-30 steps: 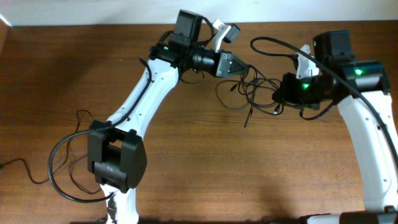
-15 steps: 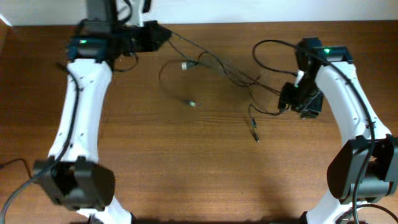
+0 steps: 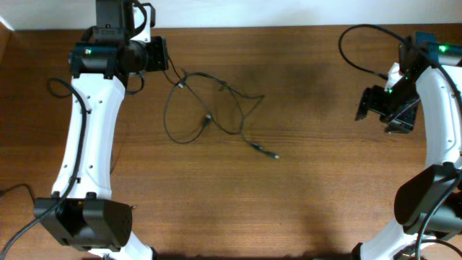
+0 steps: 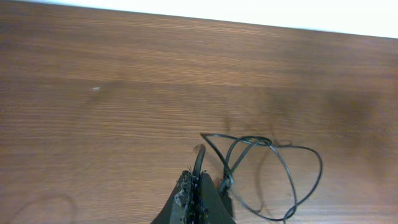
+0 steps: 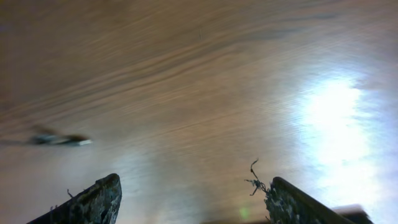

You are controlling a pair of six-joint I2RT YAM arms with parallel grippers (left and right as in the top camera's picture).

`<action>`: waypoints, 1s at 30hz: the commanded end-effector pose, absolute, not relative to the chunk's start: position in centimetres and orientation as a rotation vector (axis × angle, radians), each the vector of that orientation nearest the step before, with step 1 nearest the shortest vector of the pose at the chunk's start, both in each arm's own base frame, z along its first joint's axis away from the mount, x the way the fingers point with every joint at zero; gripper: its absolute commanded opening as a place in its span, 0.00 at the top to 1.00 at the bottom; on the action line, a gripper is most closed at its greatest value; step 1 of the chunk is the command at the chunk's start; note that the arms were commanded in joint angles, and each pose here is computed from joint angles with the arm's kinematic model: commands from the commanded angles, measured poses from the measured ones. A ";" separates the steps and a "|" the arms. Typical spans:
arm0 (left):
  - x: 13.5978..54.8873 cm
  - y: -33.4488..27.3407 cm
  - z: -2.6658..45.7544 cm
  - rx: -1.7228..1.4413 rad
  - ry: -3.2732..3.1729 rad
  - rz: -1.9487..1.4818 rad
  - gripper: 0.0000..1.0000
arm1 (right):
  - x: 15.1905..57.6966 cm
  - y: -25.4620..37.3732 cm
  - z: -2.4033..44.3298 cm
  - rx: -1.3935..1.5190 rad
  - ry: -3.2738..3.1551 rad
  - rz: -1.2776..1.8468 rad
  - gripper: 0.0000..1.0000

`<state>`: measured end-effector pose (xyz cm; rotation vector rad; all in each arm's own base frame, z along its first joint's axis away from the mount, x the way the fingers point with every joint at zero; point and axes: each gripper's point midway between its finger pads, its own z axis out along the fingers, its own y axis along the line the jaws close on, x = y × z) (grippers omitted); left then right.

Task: Untangle cables

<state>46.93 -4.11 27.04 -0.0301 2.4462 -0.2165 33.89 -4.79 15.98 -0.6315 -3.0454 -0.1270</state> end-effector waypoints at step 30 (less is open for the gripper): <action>39.6 -21.7 31.7 0.417 2.364 -1.128 1.00 | 40.3 27.0 16.3 -0.007 -3.071 -1.111 0.44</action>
